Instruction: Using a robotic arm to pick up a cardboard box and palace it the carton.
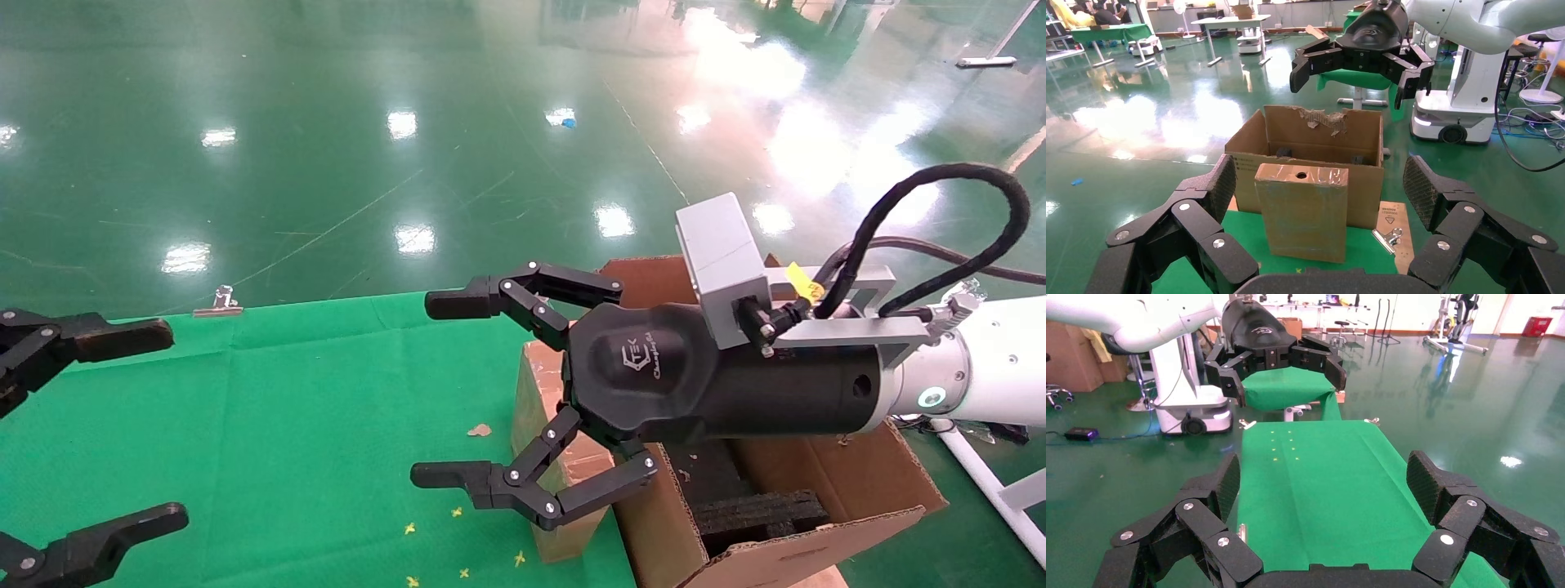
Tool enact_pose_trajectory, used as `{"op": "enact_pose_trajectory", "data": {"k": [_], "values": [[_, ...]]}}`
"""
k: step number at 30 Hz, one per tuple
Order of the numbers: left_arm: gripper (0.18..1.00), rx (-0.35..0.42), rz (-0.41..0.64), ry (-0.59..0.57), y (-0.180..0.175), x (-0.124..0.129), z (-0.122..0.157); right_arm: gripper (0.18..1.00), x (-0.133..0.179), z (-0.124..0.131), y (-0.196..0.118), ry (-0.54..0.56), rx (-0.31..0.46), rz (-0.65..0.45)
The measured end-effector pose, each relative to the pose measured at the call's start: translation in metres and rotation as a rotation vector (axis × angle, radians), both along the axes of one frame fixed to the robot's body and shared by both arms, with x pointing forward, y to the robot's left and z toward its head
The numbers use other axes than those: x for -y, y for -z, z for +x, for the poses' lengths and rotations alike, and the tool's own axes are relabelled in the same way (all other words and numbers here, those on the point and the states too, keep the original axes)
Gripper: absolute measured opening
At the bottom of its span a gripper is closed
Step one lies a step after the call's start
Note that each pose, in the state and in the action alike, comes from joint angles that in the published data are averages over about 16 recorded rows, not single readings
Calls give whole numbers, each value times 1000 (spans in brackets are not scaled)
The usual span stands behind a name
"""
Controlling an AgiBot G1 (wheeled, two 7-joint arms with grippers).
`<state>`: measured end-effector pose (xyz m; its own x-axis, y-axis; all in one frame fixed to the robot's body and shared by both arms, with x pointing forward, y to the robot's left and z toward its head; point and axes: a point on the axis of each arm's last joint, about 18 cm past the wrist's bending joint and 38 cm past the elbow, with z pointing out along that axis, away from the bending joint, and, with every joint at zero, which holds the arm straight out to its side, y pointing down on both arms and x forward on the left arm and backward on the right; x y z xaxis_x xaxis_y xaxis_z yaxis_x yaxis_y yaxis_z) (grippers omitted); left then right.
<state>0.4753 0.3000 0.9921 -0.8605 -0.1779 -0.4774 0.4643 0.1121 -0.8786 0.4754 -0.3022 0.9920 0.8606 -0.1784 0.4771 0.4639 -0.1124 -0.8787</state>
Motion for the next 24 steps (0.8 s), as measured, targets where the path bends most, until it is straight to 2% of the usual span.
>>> {"op": "enact_pose_trajectory", "data": {"k": [8,13,18,24], "values": [[1001,0,0,0,0,0,0,1000,-2,5,3,20,-26,-19],[1001,0,0,0,0,0,0,1000,-10,15,11,60,-74,-88],[1001,0,0,0,0,0,0,1000,-28,33,25,112,-150,-235],[1001,0,0,0,0,0,0,1000,-53,59,38,199,-212,-487]]}}
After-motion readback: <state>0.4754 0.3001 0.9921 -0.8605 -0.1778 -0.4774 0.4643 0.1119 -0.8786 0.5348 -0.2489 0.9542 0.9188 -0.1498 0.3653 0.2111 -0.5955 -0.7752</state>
